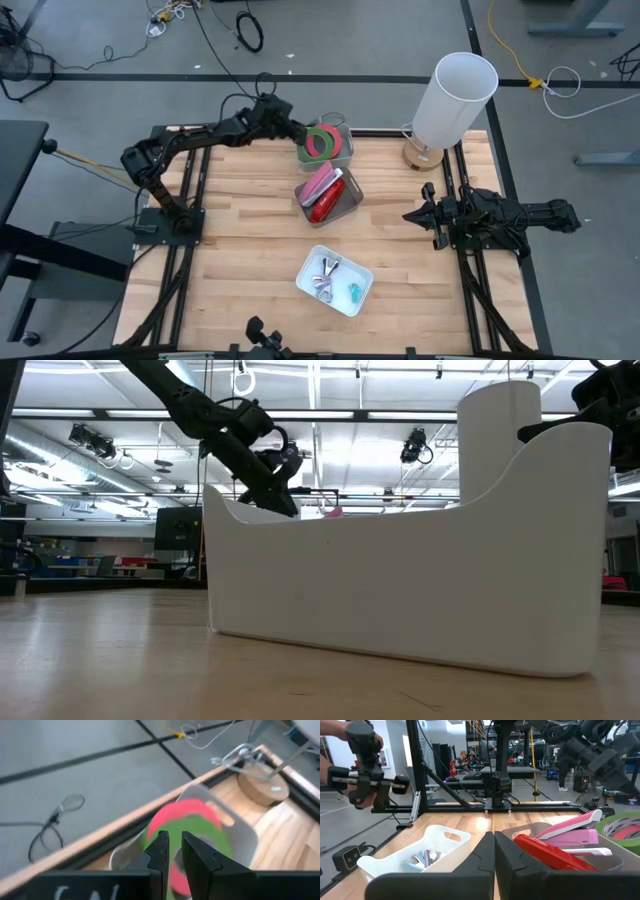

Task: Pick and place Stapler, Stapler remover, tape
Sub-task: Return to Home Position

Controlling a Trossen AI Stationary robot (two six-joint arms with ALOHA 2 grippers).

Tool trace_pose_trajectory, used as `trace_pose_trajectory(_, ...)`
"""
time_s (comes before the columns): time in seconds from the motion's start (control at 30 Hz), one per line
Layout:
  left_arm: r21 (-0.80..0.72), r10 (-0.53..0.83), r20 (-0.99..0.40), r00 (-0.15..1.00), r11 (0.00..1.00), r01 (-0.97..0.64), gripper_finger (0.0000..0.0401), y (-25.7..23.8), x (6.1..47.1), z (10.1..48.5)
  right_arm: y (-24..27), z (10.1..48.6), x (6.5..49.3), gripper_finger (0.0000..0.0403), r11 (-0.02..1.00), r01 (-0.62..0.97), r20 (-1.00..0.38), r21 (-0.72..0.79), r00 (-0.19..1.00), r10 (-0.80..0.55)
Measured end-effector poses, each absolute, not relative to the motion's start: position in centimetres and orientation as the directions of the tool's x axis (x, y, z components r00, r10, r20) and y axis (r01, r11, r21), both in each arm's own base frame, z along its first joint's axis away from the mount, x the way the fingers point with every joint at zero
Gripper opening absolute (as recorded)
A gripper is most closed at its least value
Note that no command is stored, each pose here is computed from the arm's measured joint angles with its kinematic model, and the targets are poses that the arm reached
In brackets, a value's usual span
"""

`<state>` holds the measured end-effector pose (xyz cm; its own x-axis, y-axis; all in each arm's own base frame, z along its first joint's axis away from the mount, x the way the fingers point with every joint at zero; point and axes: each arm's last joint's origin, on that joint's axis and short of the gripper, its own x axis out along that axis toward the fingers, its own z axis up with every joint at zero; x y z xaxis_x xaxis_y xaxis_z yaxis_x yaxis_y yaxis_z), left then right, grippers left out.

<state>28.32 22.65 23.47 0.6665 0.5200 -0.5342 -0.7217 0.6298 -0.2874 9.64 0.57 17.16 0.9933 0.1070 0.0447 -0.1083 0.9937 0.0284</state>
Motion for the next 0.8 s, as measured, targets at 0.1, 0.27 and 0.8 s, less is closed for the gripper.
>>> trace_pose_trajectory(0.1,-0.277,0.53,-0.507,0.68,0.647,-0.711,0.0052,22.9,28.6,24.4,0.6,17.2,9.6,0.0002,0.994,-0.108,0.045,0.028,0.993,0.107)
trace_pose_trajectory(0.27,-0.273,0.541,-0.497,0.678,0.645,-0.714,0.0052,23.0,28.8,24.8,0.6,17.2,9.6,0.0002,0.994,-0.109,0.045,0.028,0.993,0.107)
trace_pose_trajectory(0.8,-0.279,0.506,-0.488,0.711,0.682,-0.676,0.0053,21.4,30.0,24.9,0.6,17.2,9.6,0.0002,0.994,-0.108,0.045,0.029,0.993,0.107)
